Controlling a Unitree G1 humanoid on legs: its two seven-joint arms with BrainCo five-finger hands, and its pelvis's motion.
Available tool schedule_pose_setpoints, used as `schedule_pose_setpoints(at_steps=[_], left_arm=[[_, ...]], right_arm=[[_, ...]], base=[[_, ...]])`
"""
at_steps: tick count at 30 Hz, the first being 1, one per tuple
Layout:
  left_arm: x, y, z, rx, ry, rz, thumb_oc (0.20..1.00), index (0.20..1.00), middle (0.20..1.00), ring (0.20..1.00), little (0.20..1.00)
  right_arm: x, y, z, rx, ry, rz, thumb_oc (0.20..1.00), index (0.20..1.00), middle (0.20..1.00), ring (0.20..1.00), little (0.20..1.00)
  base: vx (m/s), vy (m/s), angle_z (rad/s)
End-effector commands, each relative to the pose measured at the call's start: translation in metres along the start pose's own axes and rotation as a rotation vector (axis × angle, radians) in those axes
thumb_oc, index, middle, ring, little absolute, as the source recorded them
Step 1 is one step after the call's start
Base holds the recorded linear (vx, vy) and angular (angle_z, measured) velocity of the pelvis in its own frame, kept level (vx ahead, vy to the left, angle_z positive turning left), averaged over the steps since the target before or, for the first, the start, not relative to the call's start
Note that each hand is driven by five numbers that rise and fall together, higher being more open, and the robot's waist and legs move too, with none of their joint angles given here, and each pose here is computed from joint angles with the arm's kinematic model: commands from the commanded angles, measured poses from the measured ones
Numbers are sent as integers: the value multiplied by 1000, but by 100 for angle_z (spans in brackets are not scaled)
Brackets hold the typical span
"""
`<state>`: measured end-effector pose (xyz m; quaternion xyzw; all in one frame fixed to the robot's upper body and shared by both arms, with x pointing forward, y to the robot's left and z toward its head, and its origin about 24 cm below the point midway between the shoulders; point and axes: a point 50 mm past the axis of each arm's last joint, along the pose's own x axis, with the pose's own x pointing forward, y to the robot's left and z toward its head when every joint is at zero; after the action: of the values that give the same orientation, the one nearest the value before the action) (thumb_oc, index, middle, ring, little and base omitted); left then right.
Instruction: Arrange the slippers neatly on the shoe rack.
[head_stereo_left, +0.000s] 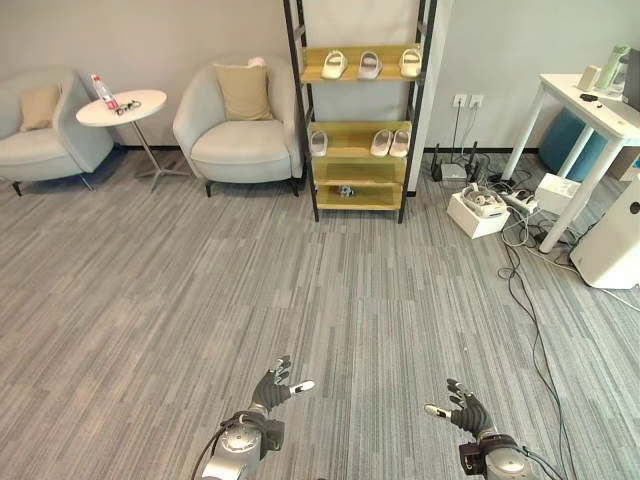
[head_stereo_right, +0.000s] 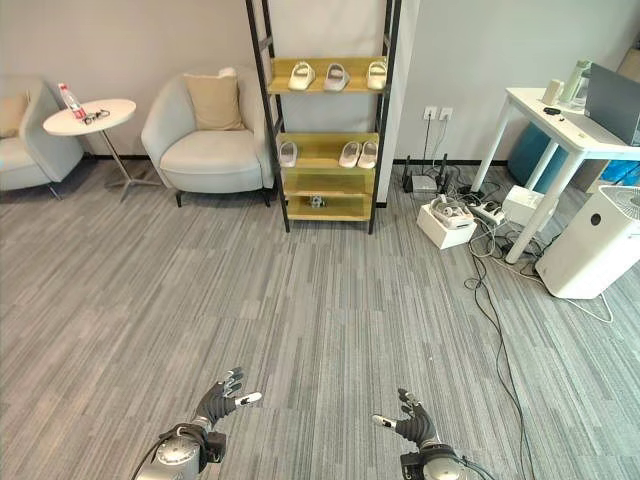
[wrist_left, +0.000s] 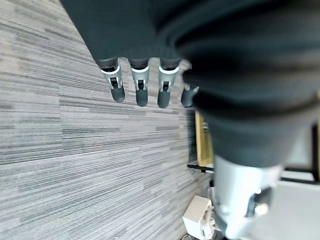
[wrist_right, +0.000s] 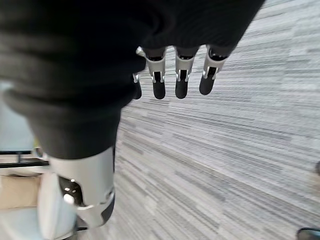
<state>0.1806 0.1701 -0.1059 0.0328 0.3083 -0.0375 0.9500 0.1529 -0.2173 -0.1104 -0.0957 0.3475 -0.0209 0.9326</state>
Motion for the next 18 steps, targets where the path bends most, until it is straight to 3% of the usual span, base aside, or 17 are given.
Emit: schedule_pose_setpoints(at_steps=[1,10,18], left_arm=[[11,9,27,-8,-100,29,1000,1000,1000,1000,1000],[9,4,23,29,-86,9,1000,1000,1000,1000,1000],[1,20,19,46,-87,54,1000,1000,1000,1000,1000]], right_arm=[[4,4,23,-35,-107,25,1000,1000,1000,1000,1000],[-1,10,13,52,-77,40,1000,1000,1000,1000,1000],[-2,5,15,-18,-94,39,1000,1000,1000,1000,1000]], base=[[1,3,-3],[5,3,-1],[-3,-6,-4]])
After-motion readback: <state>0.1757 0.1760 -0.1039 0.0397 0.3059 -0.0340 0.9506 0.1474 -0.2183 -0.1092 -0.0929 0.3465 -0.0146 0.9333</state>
